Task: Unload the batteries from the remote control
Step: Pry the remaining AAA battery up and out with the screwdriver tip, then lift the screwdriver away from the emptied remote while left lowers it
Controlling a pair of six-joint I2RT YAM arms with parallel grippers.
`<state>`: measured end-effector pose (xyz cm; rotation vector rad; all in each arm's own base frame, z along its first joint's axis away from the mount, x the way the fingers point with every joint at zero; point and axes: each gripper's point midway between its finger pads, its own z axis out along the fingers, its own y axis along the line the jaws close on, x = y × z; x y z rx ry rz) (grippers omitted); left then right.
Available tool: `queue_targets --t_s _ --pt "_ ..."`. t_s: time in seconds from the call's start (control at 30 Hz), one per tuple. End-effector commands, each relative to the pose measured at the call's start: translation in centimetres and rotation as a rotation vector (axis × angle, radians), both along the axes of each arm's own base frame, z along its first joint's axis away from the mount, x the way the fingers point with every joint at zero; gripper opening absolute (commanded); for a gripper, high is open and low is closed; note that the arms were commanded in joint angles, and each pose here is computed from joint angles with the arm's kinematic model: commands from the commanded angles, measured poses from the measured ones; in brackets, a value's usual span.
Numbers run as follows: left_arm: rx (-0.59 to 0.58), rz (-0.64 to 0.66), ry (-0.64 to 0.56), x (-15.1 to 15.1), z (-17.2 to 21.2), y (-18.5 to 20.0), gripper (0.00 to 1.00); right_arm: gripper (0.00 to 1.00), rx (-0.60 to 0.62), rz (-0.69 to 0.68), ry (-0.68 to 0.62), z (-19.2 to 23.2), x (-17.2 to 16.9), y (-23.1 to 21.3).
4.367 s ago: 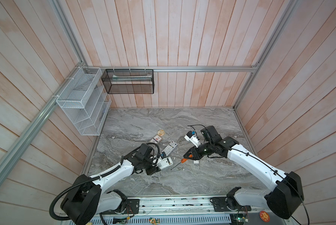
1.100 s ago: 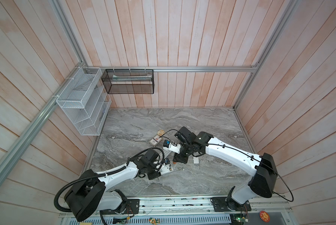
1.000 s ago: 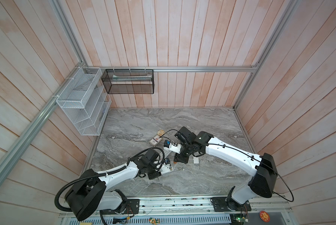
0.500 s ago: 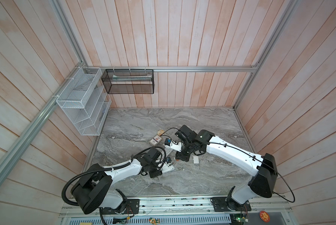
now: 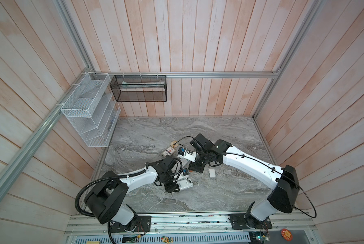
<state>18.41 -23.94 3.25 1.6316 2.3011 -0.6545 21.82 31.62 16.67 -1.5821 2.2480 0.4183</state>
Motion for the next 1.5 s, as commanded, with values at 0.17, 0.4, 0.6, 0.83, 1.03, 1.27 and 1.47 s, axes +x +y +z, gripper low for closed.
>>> queue_targets --t_s 0.17,0.4,0.6,0.83,1.03,1.27,1.47 --pt "-0.132 0.066 0.285 -0.6 2.5 -1.0 0.12 0.00 0.031 -0.060 -0.050 2.0 2.6 -0.5" --pt "-0.136 0.073 0.423 -0.9 2.1 -1.6 0.11 0.00 0.091 -0.175 -0.095 4.3 5.0 -2.5" --pt "-0.137 0.082 0.490 -0.3 1.9 -2.1 0.11 0.00 0.114 -0.214 -0.097 4.8 5.5 -3.7" --pt "-0.003 0.091 0.237 1.5 0.3 0.4 0.12 0.00 0.175 -0.321 -0.086 5.1 6.3 -6.2" --pt "0.115 -0.001 0.028 0.4 -1.2 1.8 0.14 0.00 0.346 -0.489 -0.061 6.7 8.2 -9.1" --pt "0.169 -0.013 -0.078 0.8 -2.7 2.3 0.16 0.00 0.559 -0.654 -0.058 7.3 10.0 -12.8" --pt "0.155 -0.006 -0.103 0.9 -2.5 2.3 0.34 0.00 0.710 -0.746 -0.060 7.0 10.9 -15.3"
